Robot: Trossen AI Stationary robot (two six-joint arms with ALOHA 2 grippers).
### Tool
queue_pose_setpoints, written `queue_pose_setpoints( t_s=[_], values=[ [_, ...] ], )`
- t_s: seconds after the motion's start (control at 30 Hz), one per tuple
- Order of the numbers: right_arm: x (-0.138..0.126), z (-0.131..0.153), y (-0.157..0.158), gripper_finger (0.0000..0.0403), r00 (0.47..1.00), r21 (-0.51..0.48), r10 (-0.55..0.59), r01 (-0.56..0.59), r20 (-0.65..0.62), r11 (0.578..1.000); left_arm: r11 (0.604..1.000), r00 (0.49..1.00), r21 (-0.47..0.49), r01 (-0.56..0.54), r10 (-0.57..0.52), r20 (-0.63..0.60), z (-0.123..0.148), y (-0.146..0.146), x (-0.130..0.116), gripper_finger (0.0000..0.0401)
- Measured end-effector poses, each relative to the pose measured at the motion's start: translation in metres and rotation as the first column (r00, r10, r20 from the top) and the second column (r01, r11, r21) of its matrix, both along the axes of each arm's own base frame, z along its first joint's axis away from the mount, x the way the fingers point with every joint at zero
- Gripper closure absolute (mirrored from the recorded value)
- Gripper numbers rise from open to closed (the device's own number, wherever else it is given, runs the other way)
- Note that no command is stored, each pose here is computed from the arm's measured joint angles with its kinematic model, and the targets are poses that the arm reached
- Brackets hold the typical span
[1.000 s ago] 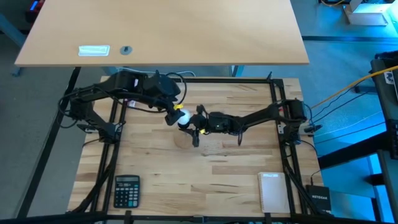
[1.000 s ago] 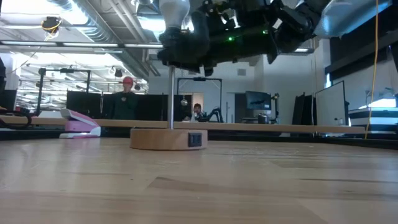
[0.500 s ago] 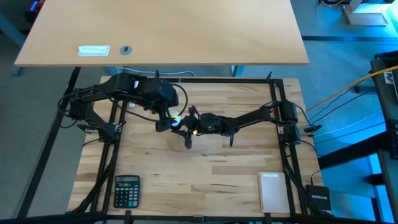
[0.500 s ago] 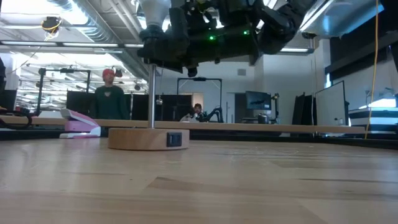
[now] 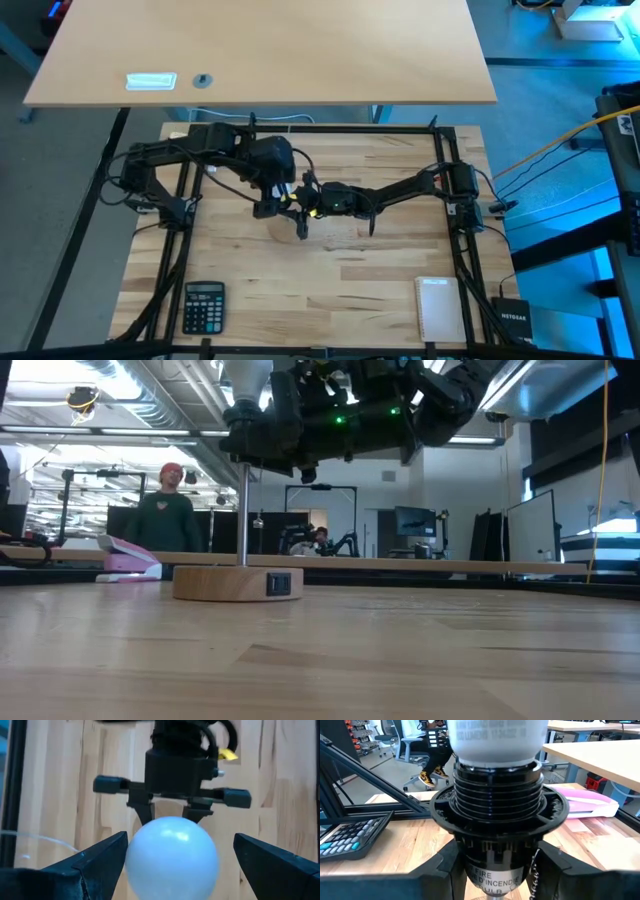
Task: Screw lightbulb
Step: Remove the lightbulb from the lamp
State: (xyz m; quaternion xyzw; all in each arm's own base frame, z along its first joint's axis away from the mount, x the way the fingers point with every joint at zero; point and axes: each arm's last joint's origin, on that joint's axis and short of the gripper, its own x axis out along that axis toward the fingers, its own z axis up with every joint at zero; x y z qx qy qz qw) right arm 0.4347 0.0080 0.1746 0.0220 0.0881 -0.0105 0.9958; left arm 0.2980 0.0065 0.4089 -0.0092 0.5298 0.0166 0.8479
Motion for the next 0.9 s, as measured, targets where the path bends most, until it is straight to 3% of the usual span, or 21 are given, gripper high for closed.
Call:
queue_pose_setpoints(
  t_s=[0.17, 0.3, 0.47, 0.63, 0.7, 0.8, 0.9],
  values=[
    [0.0, 0.0, 0.0, 0.0252, 1.0, -0.003, 0.004, -0.004, -0.001, 1.0, 0.997, 0.997, -0.028, -0.069, 0.068, -0.046, -0.007, 0.002, 0.004, 0.0083],
    [0.0, 0.0, 0.0, 0.0252, 1.0, -0.02, 0.007, -0.007, -0.001, 1.0, 0.967, 0.971, -0.093, -0.237, 0.232, -0.062, -0.008, 0.006, 0.004, 0.0141],
    [0.0, 0.0, -0.001, 0.0252, 1.0, -0.041, -0.005, 0.005, -0.003, 0.999, 0.839, 0.861, -0.193, -0.509, 0.499, -0.101, -0.008, 0.01, 0.003, 0.017],
    [0.0, -0.001, -0.002, 0.0252, 1.0, -0.064, -0.028, 0.027, -0.003, 0.998, 0.644, 0.692, -0.267, -0.717, 0.704, -0.16, -0.01, 0.011, 0.005, 0.0141],
    [0.0, 0.0, -0.002, 0.0252, 0.999, -0.076, -0.036, 0.036, 0.003, 0.996, 0.589, 0.651, -0.297, -0.752, 0.735, -0.19, -0.012, 0.01, 0.008, 0.0128],
    [0.0, 0.001, -0.002, 0.0252, 0.999, -0.082, -0.038, 0.038, 0.007, 0.996, 0.547, 0.622, -0.327, -0.771, 0.757, -0.201, -0.013, 0.01, 0.011, 0.0112],
    [0.0, 0.0, -0.002, 0.0252, 0.999, -0.085, -0.038, 0.038, 0.004, 0.996, 0.551, 0.631, -0.347, -0.759, 0.754, -0.182, -0.013, 0.01, 0.015, 0.01]
  ],
)
